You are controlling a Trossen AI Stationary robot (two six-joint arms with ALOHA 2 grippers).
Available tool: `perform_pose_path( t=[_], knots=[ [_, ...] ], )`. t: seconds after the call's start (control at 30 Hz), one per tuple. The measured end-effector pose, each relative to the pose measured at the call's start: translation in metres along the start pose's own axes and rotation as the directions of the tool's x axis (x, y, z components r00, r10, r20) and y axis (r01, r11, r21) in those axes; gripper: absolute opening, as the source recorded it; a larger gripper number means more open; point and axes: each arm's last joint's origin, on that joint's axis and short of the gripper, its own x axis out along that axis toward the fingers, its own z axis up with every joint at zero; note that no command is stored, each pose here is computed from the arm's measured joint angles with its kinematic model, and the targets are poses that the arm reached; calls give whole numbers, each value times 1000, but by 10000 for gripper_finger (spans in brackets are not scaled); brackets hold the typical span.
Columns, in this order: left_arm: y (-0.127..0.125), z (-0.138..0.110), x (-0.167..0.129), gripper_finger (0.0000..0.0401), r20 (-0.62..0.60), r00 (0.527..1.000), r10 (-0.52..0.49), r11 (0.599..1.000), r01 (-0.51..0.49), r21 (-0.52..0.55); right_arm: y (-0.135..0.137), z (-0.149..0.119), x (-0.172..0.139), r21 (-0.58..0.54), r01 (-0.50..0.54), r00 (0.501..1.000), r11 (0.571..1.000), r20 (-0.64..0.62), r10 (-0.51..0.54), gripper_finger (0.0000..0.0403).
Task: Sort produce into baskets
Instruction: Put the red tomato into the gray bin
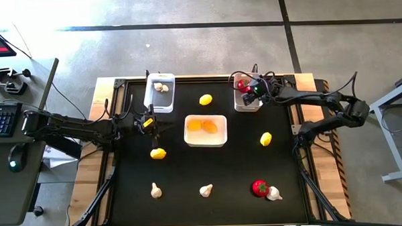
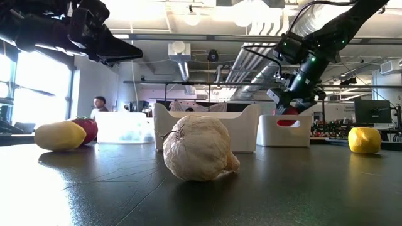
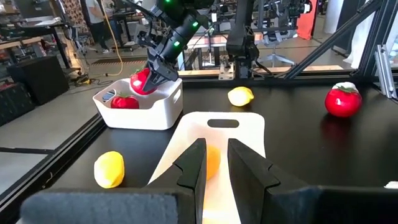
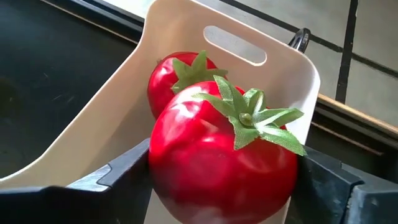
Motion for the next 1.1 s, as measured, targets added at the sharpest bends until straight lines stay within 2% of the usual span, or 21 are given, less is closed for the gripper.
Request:
perform_pose_path(
  t=[0.3, 0.43, 0.6, 0.7, 0.9, 1.1],
  knots=[
    [0, 0, 0, 53, 0, 1000, 0, 1000, 0, 0, 4, -2, -2, 7, -26, 1000, 1000, -9, 26, 280],
    [0, 0, 0, 53, 0, 1000, 0, 1000, 0, 0, 13, -5, -6, -21, -64, 998, 998, -10, 63, 279],
    [0, 0, 0, 53, 0, 1000, 0, 1000, 0, 8, 13, 1, -9, -68, -46, 998, 997, -38, 43, 279],
    [0, 0, 0, 53, 0, 1000, 0, 1000, 0, 7, 8, 5, -5, -93, -15, 995, 996, -97, 6, 278],
    [0, 0, 0, 53, 0, 1000, 2, 1000, -2, 8, 10, 7, 16, -134, -23, 984, 991, -180, -2, 279],
    [0, 0, 0, 53, -1, 1000, 3, 1000, -3, 8, 15, 11, 24, -161, -23, 980, 987, -199, -9, 307]
  ],
)
